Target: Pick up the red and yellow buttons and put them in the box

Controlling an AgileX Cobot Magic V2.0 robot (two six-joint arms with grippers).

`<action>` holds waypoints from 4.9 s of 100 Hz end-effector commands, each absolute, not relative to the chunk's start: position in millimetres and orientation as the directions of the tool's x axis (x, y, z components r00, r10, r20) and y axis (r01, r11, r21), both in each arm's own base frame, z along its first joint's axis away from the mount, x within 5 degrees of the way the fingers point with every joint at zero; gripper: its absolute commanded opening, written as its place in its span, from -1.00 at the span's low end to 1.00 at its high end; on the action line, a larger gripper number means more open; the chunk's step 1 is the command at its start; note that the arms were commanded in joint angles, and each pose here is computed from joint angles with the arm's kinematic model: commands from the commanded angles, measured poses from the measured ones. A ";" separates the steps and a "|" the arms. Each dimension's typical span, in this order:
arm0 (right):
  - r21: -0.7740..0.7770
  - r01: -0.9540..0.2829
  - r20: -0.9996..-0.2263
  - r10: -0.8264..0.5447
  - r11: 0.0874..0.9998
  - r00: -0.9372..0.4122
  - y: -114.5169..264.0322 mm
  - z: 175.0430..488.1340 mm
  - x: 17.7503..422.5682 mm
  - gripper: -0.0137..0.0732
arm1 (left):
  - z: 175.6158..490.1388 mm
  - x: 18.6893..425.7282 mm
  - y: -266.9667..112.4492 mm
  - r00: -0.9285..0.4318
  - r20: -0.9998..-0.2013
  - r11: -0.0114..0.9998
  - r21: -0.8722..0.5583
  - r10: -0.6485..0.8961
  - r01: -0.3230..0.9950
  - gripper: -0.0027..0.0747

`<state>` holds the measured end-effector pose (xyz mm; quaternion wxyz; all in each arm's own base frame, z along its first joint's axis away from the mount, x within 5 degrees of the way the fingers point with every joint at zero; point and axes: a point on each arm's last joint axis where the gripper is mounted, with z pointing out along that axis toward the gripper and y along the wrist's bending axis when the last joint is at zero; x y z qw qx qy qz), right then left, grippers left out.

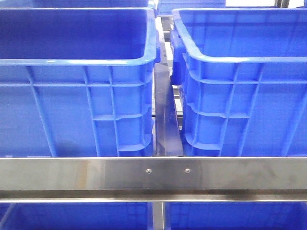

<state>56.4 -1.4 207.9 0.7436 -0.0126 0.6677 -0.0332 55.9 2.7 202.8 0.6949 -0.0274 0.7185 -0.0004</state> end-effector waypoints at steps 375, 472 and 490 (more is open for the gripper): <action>-0.074 0.038 -0.971 -0.081 0.997 0.226 -0.9 222.6 51.6 -0.84 | 336.9 375.0 -80.4 -0.806 -0.550 0.952 -0.065 0.218 0.301 -0.66; -0.071 0.043 -0.968 -0.079 0.997 0.239 -1.1 256.3 42.8 -0.84 | 388.8 270.0 -225.1 -0.562 -0.684 0.340 -0.448 0.465 0.827 -0.66; 0.035 0.015 -0.989 0.032 0.999 0.142 -0.6 279.0 43.2 -0.84 | 388.8 270.5 -224.5 -0.563 -0.684 0.342 -0.448 0.464 0.826 -0.66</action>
